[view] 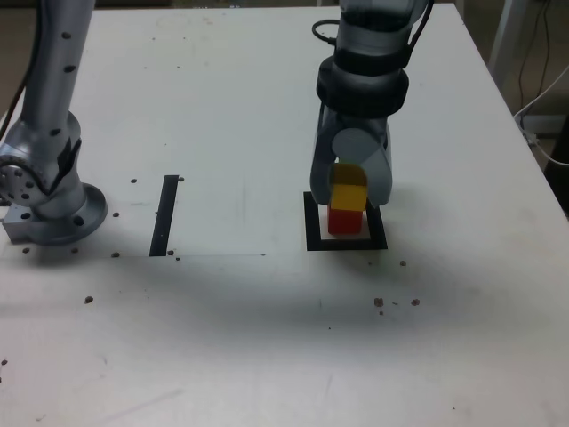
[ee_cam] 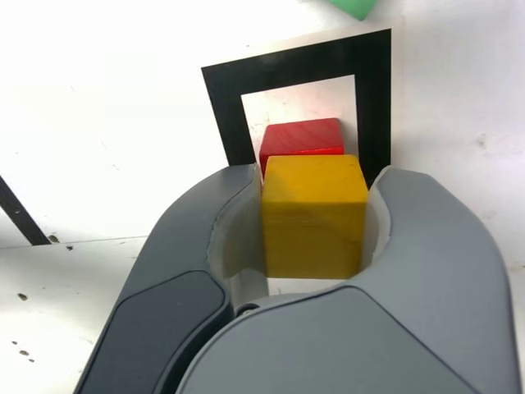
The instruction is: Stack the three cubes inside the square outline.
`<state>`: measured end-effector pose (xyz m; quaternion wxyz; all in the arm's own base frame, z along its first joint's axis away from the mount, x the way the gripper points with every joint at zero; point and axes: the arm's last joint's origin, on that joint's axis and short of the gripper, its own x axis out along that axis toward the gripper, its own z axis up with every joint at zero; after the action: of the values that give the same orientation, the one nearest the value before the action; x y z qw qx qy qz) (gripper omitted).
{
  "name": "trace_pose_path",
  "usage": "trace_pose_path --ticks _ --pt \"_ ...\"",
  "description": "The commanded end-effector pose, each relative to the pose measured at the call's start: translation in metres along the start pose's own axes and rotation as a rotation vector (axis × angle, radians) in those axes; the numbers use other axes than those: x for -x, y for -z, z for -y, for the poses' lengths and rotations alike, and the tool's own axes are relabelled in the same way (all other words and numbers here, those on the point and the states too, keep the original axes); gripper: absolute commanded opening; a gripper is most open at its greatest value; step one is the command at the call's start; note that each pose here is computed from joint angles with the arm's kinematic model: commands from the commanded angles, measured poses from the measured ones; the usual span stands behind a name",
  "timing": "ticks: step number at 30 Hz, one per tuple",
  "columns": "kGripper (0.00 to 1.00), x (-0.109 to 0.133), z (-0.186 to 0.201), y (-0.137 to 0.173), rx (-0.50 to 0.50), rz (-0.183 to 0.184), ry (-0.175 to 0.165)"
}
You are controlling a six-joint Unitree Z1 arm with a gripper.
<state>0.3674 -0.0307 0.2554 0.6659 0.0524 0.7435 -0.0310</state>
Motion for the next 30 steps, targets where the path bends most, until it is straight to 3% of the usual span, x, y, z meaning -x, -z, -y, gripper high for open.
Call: trace_pose_path --ticks 1,3,5,9,15,22,25,30 --pt "0.82 -0.002 -0.001 0.001 0.003 -0.013 -0.006" --pt "0.94 -0.001 -0.001 0.002 0.002 -0.021 -0.011" --pt "0.99 0.000 -0.001 0.005 0.002 -0.032 -0.017" --pt "1.00 0.006 -0.002 0.009 0.002 -0.040 -0.028" --pt "1.00 0.031 -0.004 0.020 -0.004 -0.019 -0.064" --pt "1.00 0.056 -0.010 0.020 -0.059 0.050 -0.096" --pt "1.00 0.057 -0.021 0.014 -0.113 0.069 -0.106" --pt "1.00 0.049 -0.042 0.009 -0.204 0.066 -0.111"
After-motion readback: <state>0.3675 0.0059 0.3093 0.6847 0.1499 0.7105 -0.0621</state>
